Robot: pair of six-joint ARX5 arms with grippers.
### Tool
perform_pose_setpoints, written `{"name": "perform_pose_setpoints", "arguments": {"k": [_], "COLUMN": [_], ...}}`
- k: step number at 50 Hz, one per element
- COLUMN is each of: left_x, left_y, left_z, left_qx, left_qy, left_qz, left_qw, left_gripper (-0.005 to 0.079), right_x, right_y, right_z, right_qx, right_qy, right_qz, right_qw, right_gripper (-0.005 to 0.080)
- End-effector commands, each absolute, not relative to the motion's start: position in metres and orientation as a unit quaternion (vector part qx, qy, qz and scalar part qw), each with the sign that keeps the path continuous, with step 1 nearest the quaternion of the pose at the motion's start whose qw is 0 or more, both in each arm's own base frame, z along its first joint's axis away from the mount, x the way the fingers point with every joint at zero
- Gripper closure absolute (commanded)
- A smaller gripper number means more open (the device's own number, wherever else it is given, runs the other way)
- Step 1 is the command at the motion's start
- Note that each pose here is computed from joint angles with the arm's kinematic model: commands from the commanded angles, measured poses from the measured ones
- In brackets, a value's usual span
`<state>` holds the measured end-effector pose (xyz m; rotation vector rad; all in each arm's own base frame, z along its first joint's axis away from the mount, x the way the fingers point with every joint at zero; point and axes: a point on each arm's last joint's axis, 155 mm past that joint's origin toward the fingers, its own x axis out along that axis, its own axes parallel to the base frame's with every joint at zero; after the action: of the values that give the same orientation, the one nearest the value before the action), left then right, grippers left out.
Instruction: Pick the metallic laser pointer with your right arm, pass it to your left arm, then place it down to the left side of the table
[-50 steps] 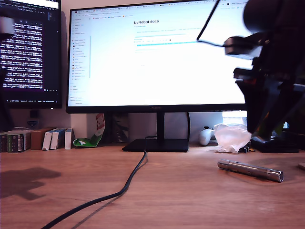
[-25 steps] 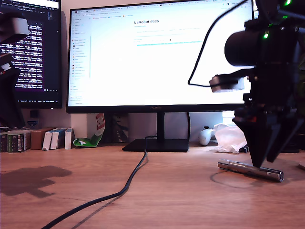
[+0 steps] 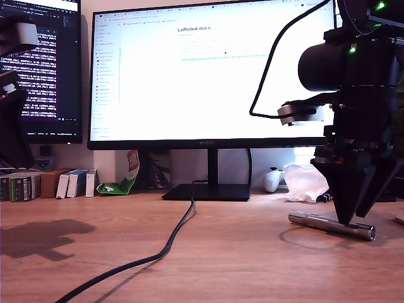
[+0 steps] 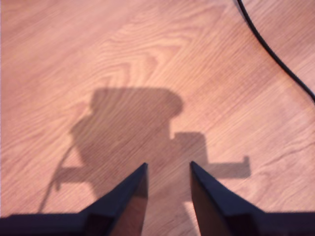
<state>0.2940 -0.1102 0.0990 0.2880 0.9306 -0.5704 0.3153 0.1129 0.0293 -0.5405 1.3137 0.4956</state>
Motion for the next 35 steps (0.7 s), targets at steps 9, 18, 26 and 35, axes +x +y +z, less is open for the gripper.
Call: {"name": "perform_pose_setpoints", "arguments": {"k": [9, 18, 26, 35], "left_x": [0.298, 0.298, 0.298, 0.298], "left_y": [-0.112, -0.112, -0.112, -0.112], "left_z": [0.103, 0.103, 0.103, 0.103], "left_qx": [0.14, 0.14, 0.14, 0.14], "left_qy": [0.435, 0.435, 0.435, 0.435], "left_qz": [-0.272, -0.272, -0.272, -0.272], "left_qw": [0.847, 0.847, 0.847, 0.847], "left_gripper": [0.0501, 0.0501, 0.0501, 0.0501], "right_x": [0.314, 0.312, 0.311, 0.308], "right_y": [0.117, 0.119, 0.119, 0.118], "right_z": [0.026, 0.024, 0.019, 0.011], "right_qx": [-0.246, -0.24, -0.24, -0.24], "right_qy": [0.599, 0.603, 0.608, 0.62], "right_qz": [0.234, 0.241, 0.242, 0.242], "right_qw": [0.725, 0.722, 0.717, 0.707], "right_gripper": [0.0379, 0.038, 0.0381, 0.0397]}}
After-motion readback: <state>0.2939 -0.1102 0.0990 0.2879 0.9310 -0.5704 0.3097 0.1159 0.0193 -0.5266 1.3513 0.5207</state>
